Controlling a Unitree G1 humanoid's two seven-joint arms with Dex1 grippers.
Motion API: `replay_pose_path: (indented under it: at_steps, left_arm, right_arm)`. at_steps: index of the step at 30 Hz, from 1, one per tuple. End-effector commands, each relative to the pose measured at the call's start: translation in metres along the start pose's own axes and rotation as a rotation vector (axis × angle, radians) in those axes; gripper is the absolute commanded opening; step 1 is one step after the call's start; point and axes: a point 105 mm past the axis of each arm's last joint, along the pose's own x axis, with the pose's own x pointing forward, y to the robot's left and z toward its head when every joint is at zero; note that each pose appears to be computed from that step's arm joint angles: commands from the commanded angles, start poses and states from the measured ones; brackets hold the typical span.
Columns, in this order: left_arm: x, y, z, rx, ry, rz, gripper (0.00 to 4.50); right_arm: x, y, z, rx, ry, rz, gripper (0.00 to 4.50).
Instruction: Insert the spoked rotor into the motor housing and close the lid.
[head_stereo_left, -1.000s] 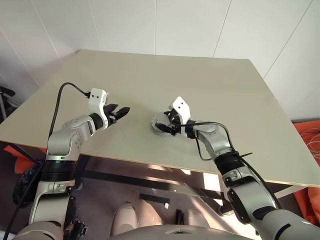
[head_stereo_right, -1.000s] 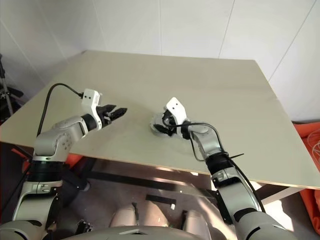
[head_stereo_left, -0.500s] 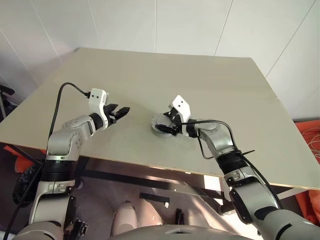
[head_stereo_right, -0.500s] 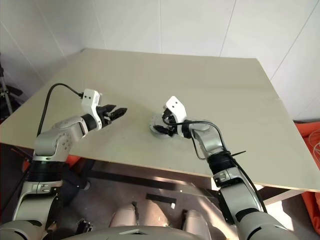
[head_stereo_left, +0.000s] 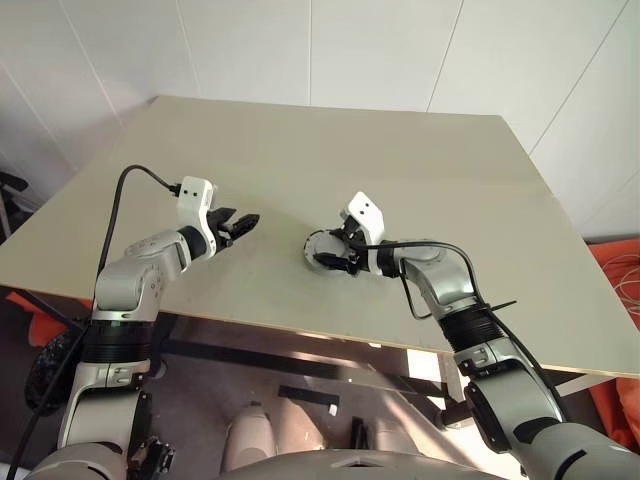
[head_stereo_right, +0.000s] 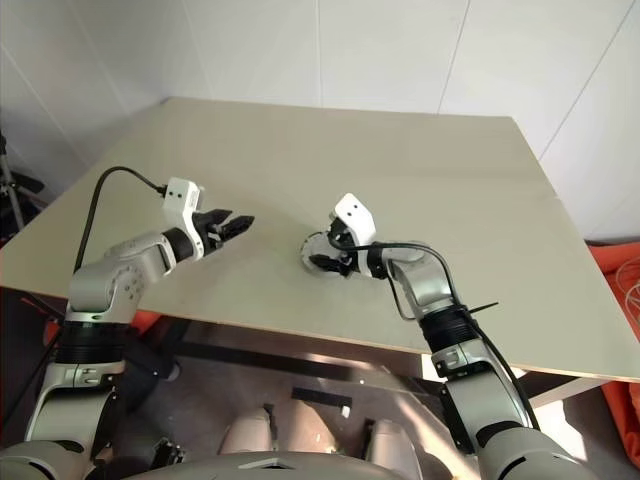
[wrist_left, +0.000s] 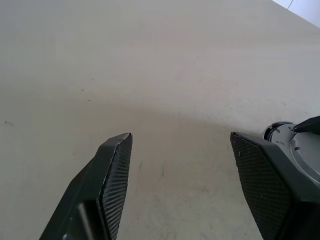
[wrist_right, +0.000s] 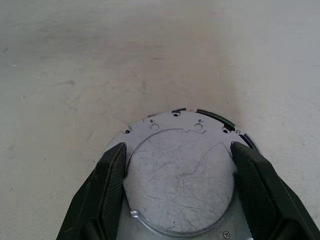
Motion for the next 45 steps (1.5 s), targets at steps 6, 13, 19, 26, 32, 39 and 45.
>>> replay_pose_path:
  at_steps: [6,13,19,26,32,39,45]
  left_arm:
    - [-0.002,-0.002,0.014,0.033,-0.047,0.0,3.3]
    - [-0.002,-0.003,0.014,0.033,-0.044,-0.002,3.3]
    - [-0.001,-0.004,0.013,0.031,-0.042,-0.005,3.3]
    - [-0.001,-0.004,0.013,0.032,-0.044,-0.004,3.3]
    - [-0.002,-0.003,0.013,0.033,-0.044,-0.002,3.3]
    - [-0.001,-0.003,0.013,0.033,-0.044,-0.004,3.3]
    - [0.0,-0.003,0.013,0.034,-0.044,-0.004,3.3]
  right_arm:
    - [0.002,-0.005,0.012,-0.001,-0.042,-0.033,3.2]
    - [0.002,-0.011,0.024,0.018,-0.087,-0.068,3.2]
    - [0.001,-0.013,0.03,0.006,-0.094,-0.081,3.2]
    - [0.002,-0.011,0.023,-0.012,-0.065,-0.071,3.2]
    - [0.0,-0.009,0.013,-0.034,-0.029,-0.056,3.2]
    - [0.002,-0.011,-0.003,-0.053,0.011,-0.063,3.2]
    - [0.003,-0.012,0.006,-0.038,-0.017,-0.065,3.2]
